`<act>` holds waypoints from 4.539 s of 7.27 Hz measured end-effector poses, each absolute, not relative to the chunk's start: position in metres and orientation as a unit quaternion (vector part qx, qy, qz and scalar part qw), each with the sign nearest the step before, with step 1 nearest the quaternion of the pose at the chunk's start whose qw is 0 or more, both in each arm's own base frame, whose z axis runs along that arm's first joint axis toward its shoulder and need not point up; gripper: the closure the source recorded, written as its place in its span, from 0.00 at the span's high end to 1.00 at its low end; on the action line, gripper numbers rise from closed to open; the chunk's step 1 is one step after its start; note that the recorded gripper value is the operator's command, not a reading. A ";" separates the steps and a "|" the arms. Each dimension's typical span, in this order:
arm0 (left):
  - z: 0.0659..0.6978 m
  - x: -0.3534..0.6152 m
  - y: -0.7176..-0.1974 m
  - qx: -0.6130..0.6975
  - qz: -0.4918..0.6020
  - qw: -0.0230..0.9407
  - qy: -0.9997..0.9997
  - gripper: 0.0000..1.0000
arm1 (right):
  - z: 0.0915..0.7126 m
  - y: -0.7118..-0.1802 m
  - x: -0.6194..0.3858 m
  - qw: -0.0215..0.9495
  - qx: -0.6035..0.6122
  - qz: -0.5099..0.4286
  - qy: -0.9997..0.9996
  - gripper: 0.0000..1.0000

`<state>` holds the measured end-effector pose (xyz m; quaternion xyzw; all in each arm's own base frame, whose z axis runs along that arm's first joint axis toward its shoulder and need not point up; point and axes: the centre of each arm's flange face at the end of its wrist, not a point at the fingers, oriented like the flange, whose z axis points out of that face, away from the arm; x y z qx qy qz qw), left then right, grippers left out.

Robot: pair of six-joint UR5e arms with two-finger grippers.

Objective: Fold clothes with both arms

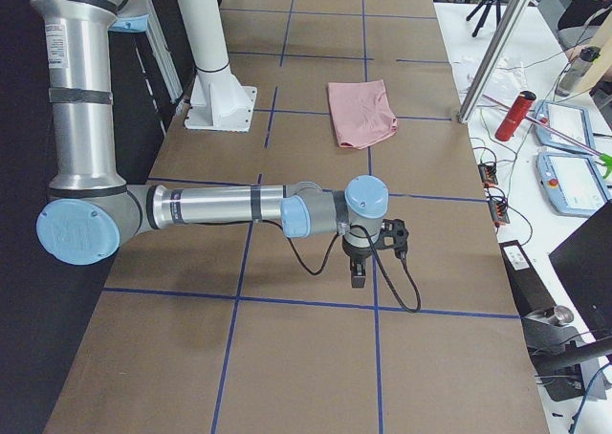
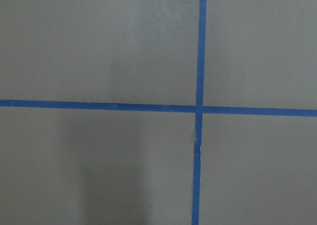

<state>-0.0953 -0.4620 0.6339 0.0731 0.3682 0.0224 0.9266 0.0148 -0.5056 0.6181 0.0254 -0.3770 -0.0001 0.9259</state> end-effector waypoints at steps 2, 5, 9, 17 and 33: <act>0.657 -0.095 -0.445 0.044 0.007 0.931 0.362 1.00 | 0.628 -0.499 0.015 0.925 0.016 0.002 -0.379 1.00; 0.649 -0.094 -0.451 0.038 0.002 0.932 0.360 1.00 | 0.630 -0.498 0.014 0.925 0.015 0.001 -0.380 1.00; 0.654 -0.090 -0.441 0.030 -0.002 0.924 0.381 1.00 | 0.622 -0.503 0.014 0.924 0.024 -0.004 -0.381 1.00; 0.648 -0.088 -0.444 0.037 0.002 0.921 0.388 1.00 | 0.628 -0.499 0.020 0.924 0.018 0.005 -0.383 1.00; 0.651 -0.075 -0.446 0.029 0.014 0.921 0.388 1.00 | 0.599 -0.498 0.041 0.920 0.046 0.018 -0.389 1.00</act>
